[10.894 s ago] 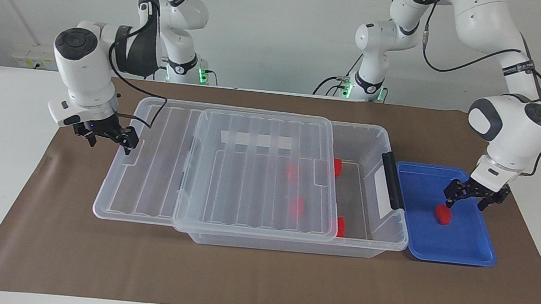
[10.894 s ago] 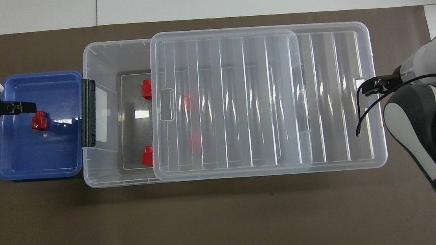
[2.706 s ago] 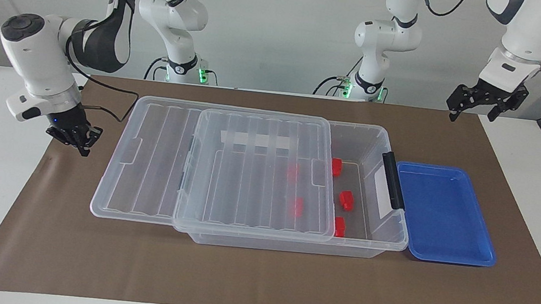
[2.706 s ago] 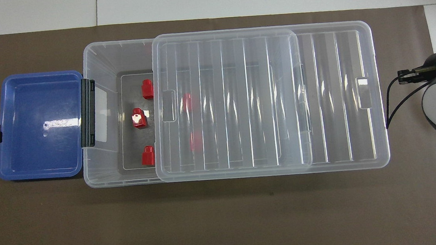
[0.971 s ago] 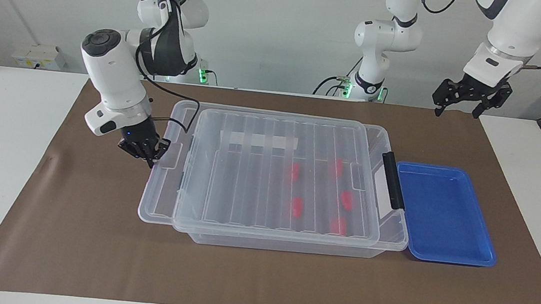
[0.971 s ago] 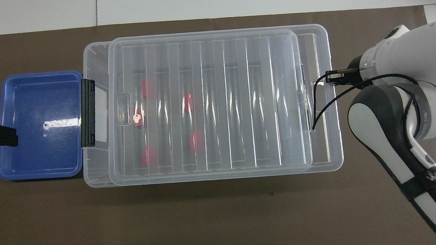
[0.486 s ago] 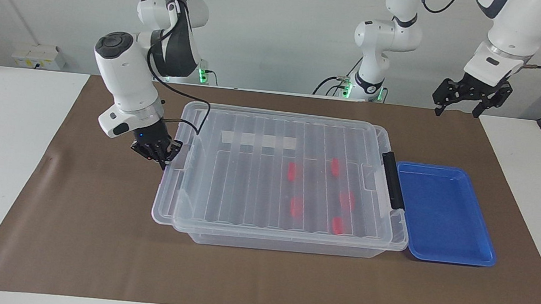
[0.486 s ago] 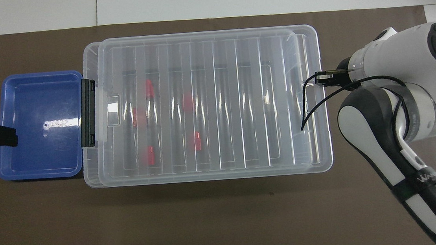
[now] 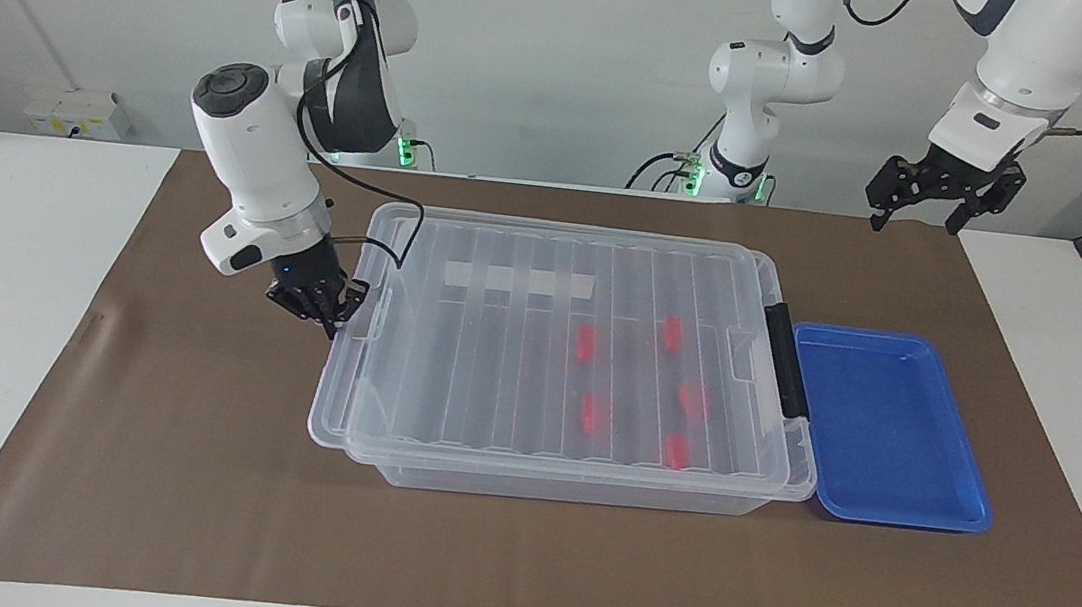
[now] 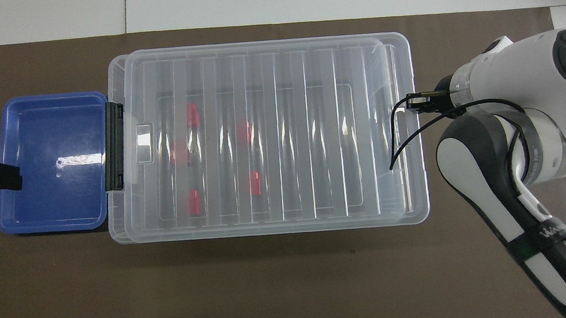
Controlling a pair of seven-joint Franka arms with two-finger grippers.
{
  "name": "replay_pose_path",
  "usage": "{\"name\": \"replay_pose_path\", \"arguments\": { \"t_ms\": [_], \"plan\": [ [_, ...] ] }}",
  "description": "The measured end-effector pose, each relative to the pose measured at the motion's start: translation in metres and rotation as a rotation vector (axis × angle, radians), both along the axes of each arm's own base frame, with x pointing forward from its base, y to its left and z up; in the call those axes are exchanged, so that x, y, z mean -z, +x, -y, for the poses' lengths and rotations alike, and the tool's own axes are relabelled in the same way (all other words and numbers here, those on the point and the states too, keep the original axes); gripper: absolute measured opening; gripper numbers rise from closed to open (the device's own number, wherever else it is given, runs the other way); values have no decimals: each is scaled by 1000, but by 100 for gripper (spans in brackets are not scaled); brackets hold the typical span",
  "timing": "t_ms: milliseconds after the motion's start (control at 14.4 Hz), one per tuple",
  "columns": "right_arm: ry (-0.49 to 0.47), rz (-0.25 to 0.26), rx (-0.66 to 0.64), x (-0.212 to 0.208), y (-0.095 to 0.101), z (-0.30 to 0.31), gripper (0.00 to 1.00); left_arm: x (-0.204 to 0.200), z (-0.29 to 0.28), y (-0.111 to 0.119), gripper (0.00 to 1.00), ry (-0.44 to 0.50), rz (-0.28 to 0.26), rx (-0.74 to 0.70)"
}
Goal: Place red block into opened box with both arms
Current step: 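Push the clear lid away from the right gripper to close the box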
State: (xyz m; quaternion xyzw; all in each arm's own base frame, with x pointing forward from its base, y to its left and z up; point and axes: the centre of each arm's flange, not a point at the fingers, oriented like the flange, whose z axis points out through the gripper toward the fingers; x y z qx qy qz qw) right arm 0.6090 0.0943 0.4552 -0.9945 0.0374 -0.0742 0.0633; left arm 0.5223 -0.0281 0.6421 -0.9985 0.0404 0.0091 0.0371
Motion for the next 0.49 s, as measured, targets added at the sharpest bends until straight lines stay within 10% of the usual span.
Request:
{"name": "replay_pose_path", "arguments": {
  "t_ms": [486],
  "plan": [
    [47, -7, -10, 1, -1, -4, 1, 0, 0, 0, 100, 0, 1, 0]
  ]
}}
